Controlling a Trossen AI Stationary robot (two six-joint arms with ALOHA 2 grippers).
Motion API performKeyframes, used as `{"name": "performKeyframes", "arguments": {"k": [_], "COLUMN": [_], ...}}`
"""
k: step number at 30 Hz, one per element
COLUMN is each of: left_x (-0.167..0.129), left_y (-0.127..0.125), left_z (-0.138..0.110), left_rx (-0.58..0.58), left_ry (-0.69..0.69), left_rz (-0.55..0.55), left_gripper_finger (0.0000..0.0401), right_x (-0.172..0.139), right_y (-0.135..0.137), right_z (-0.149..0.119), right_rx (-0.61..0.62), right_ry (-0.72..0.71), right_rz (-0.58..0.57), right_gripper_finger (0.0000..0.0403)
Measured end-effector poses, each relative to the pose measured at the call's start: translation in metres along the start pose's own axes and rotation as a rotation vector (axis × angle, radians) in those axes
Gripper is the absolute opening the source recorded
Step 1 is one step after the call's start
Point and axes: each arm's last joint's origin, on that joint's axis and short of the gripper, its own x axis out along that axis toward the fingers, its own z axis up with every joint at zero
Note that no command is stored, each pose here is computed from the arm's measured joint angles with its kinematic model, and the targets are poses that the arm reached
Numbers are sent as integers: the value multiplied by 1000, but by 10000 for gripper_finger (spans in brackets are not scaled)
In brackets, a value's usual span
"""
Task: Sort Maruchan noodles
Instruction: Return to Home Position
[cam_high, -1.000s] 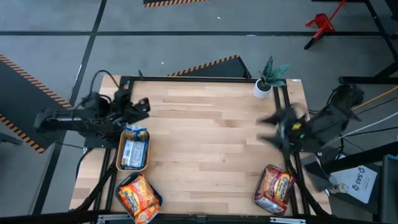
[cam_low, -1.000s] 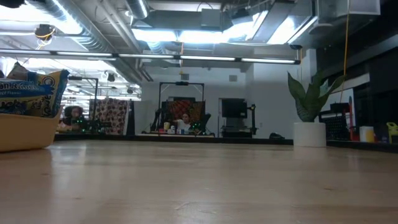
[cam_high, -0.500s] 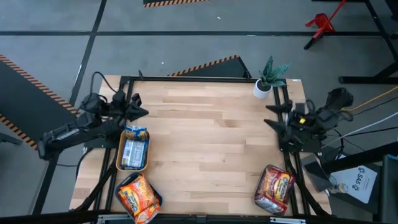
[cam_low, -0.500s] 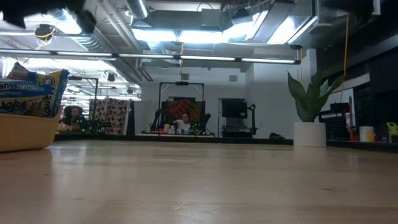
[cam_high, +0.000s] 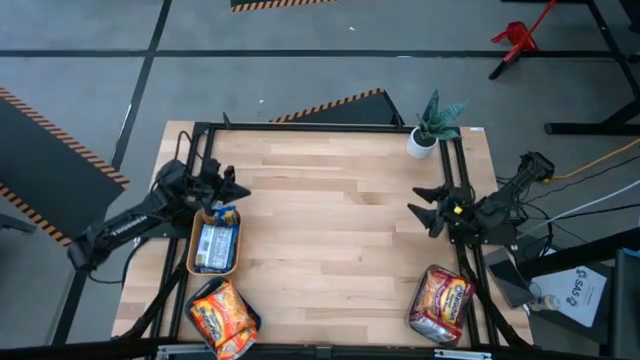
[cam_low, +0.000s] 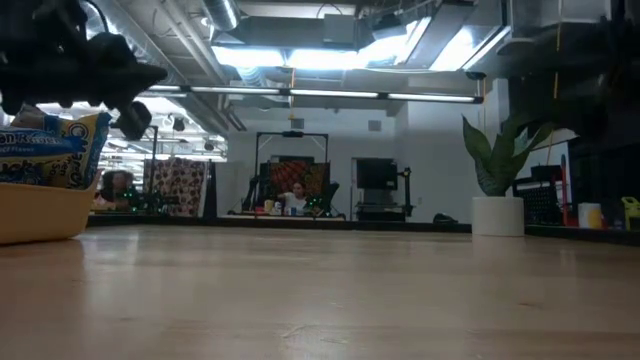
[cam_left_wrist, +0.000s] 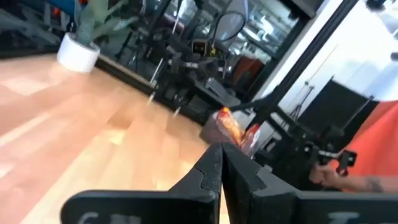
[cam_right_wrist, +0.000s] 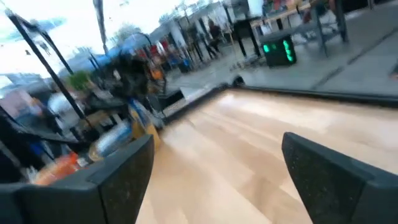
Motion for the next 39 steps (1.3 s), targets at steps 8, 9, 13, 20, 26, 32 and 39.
{"name": "performKeyframes", "arguments": {"k": [8, 9, 13, 20, 26, 32, 39], "left_x": [-2, -2, -3, -3, -3, -3, -3], "left_y": [8, 10, 15, 15, 15, 15, 15], "left_z": [-8, -9, -12, -9, -9, -9, -9], "left_rx": [99, 111, 162, 203, 177, 177, 175], "left_ry": [70, 69, 53, 24, 16, 15, 15], "left_rz": [65, 106, 224, 237, 250, 250, 250], "left_gripper_finger": [0, 0, 0, 0, 0, 0, 0], "right_x": [5, 6, 10, 19, 25, 27, 27], "right_y": [-12, -13, -18, -26, -18, -19, -18], "right_z": [-11, -11, -11, -8, -9, -9, -9], "right_rx": [-71, -75, -91, -112, -198, -302, -303], "right_ry": [12, 1, -23, -37, 153, 181, 179], "right_rz": [-150, -176, -252, -323, 97, 174, 176], "right_gripper_finger": [340, 340, 340, 340, 340, 340, 340]}}
